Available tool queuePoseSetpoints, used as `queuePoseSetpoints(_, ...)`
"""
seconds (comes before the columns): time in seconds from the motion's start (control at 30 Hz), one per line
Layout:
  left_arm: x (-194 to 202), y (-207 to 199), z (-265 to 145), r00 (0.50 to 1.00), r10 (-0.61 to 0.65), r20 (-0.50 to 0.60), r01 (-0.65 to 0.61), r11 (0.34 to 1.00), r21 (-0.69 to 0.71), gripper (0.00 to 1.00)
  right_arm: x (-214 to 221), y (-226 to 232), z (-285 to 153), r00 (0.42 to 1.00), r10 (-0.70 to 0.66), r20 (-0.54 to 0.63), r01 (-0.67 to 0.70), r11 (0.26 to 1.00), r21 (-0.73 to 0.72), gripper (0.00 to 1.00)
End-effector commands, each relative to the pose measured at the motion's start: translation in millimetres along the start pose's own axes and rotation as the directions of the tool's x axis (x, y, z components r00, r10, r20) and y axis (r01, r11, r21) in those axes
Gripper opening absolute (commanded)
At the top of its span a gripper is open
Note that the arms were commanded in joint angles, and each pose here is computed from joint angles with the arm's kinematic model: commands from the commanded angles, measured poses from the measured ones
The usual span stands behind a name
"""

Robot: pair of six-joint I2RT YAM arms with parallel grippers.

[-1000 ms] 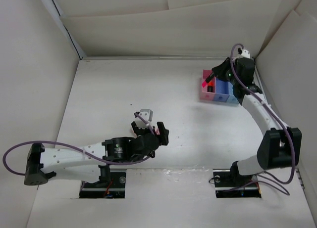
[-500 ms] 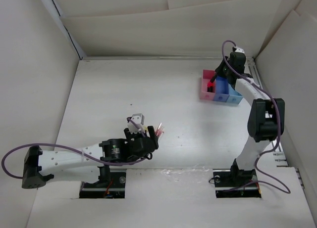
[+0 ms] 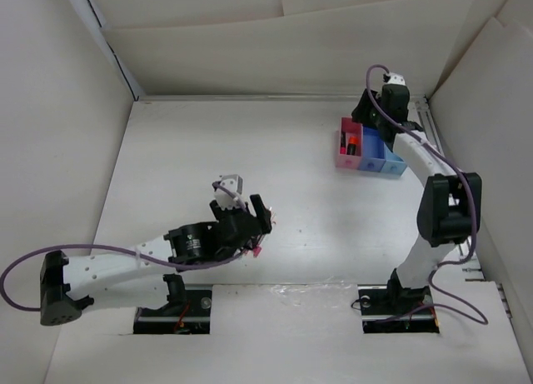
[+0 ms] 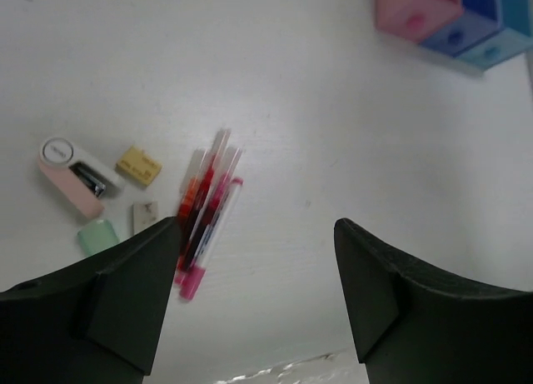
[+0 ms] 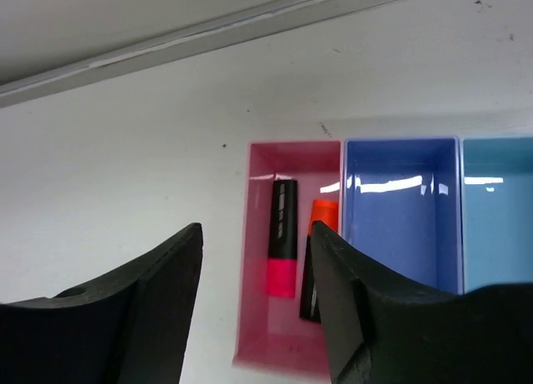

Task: Sort the stationery into containers
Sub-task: Place the pen in the storage box, then pick up the pen from the center of the board.

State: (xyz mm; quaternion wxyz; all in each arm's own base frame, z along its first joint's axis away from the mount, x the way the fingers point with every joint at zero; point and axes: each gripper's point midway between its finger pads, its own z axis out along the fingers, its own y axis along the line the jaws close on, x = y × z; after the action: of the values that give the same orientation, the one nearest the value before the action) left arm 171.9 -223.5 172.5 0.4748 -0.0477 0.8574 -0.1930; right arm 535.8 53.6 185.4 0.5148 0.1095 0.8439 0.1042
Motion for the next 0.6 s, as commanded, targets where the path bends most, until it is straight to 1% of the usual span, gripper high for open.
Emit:
queuePoseSetpoints(0.0,-55.1,-27.4,6.5,0.992,-0.059,0.108,0.052,0.996,0.068,0.7,-54.0,32.5,-61.5,0.988,0.005,0.153,0.008,0.996,-0.089,0.6)
queuePoseSetpoints(0.03,-68.5,-21.9,23.3,0.986,-0.108,0.124,0.1,0.993,0.067,0.7,-51.6,40.8,-71.7,0.988,0.013,0.155,0.004,0.994,-0.108,0.6)
queuePoseSetpoints(0.07,-58.7,-27.8,28.3,0.994,-0.094,0.047,0.087,0.987,0.132,0.7,-46.4,52.2,-82.3,0.988,0.006,0.155,0.015,0.991,-0.133,0.6)
queuePoseSetpoints(0.1,-53.1,-19.6,35.8,0.995,-0.101,0.023,0.098,0.987,0.125,0.69,-27.1,51.6,-87.6,0.992,0.012,0.123,0.005,0.991,-0.135,0.6)
queuePoseSetpoints(0.13,-52.3,-13.4,39.8,0.994,-0.108,0.014,0.106,0.988,0.114,0.67,-32.8,60.1,-109.5,0.988,0.021,0.153,0.004,0.987,-0.163,0.6)
queuePoseSetpoints(0.17,-55.4,-3.3,40.1,0.994,-0.107,0.03,0.105,0.991,0.078,0.67,-20.7,68.5,-119.0,0.99,0.01,0.138,0.015,0.984,-0.179,0.6)
queuePoseSetpoints(0.2,-53.3,6.2,39.4,0.994,-0.108,0.035,0.106,0.993,0.043,0.65,-12.4,72.0,-127.3,0.991,0.014,0.131,0.012,0.981,-0.192,0.58)
queuePoseSetpoints(0.27,-42.0,24.7,32.3,0.995,-0.103,0.012,0.103,0.995,0.0,0.57,11.8,72.7,-148.1,0.994,0.027,0.109,-0.003,0.977,-0.215,0.57)
queuePoseSetpoints(0.3,-36.0,28.5,29.9,0.994,-0.11,-0.005,0.11,0.994,-0.001,0.52,25.3,82.7,-156.5,0.996,0.013,0.09,0.01,0.968,-0.252,0.54)
queuePoseSetpoints(0.33,-19.1,36.1,30.4,0.992,-0.119,-0.047,0.119,0.993,-0.012,0.44,48.0,80.4,-158.5,0.999,-0.002,0.053,0.015,0.967,-0.254,0.52)
queuePoseSetpoints(0.37,-13.0,37.5,26.5,0.988,-0.137,-0.069,0.137,0.991,-0.001,0.4,54.4,86.9,-171.4,0.999,-0.001,0.049,0.015,0.959,-0.284,0.46)
queuePoseSetpoints(0.4,2.3,41.9,23.6,0.983,-0.136,-0.126,0.137,0.991,-0.006,0.37,70.7,103.8,-181.5,0.999,-0.027,0.025,0.034,0.941,-0.338,0.39)
queuePoseSetpoints(0.47,22.5,53.8,21.6,0.974,-0.143,-0.177,0.14,0.99,-0.032,0.34,99.6,114.3,-194.7,0.997,-0.068,-0.021,0.055,0.924,-0.379,0.32)
queuePoseSetpoints(0.5,29.7,59.5,17.1,0.968,-0.158,-0.195,0.151,0.987,-0.051,0.32,111.7,118.5,-199.6,0.995,-0.088,-0.041,0.065,0.919,-0.39,0.15)
queuePoseSetpoints(0.53,34.9,65.2,15.2,0.967,-0.157,-0.198,0.145,0.987,-0.071,0.32,130.0,130.6,-209.6,0.989,-0.136,-0.063,0.098,0.902,-0.421,0.1)
queuePoseSetpoints(0.57,40.6,70.8,14.4,0.966,-0.156,-0.206,0.139,0.986,-0.093,0.32,142.8,133.4,-213.1,0.983,-0.161,-0.086,0.11,0.897,-0.428,0.08)
